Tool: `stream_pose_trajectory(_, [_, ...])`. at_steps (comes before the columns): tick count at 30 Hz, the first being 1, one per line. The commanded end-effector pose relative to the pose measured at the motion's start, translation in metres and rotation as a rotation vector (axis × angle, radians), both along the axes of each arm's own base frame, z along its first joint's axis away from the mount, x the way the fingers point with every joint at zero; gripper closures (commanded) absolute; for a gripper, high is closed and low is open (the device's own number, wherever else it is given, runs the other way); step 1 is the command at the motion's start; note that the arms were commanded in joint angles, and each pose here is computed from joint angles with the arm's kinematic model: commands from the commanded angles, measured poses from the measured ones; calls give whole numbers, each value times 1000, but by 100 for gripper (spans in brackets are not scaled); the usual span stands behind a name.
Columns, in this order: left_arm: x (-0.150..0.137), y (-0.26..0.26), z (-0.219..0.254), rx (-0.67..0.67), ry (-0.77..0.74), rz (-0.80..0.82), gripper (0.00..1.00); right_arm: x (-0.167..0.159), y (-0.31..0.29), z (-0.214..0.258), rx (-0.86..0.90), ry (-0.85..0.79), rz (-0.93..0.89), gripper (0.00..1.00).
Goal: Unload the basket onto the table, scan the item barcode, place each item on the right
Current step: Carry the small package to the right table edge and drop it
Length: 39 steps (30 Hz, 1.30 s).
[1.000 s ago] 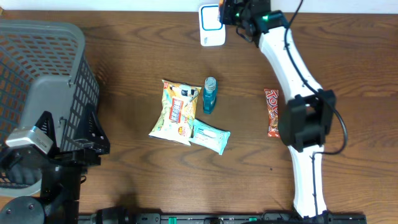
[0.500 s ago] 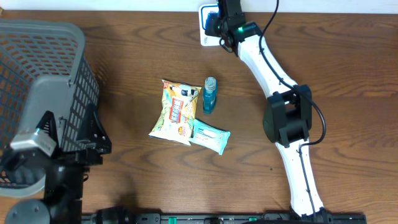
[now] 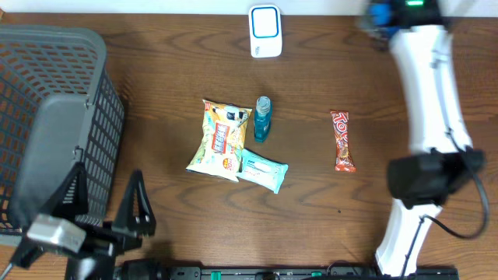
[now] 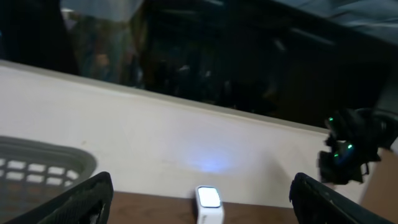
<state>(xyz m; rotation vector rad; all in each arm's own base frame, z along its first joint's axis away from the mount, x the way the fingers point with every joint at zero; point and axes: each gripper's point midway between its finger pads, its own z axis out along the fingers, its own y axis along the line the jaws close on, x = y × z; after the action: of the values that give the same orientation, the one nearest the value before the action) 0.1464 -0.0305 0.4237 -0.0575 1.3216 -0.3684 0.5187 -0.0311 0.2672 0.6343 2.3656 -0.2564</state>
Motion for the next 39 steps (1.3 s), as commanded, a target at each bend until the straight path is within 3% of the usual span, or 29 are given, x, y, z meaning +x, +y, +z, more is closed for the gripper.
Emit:
stream_pose_trajectory(1, [-11,-11,-4,7,-25,-65,9,-35,-84,-12,-87,121,-195,99])
stream_pose_trajectory(8, [-25,-1,-20,-7,-55,-12,9,-96,-181,-57,-50,347,-346,99])
stream_pose_trajectory(14, [-16,21,-31,-42,-15,110,9,-155,-243,-101,-41,512,-487,99])
stream_pose_trajectory(24, [-16,46,-32,-80,-14,250,9,-227,-322,-160,23,536,-714,96])
stream_pose_trajectory(26, [-15,47,-34,-81,-6,255,9,-234,-333,-168,22,522,-735,87])
stream_pose_trajectory(33, [-1,47,-60,-76,75,257,9,-236,-356,-179,57,426,-772,41])
stream_pose_trajectory(36, [12,47,-78,-72,110,259,9,-224,-352,-179,117,377,-742,2])
stream_pose_trajectory(39, [26,47,-92,-70,120,255,9,-217,-349,-170,140,356,-724,1])
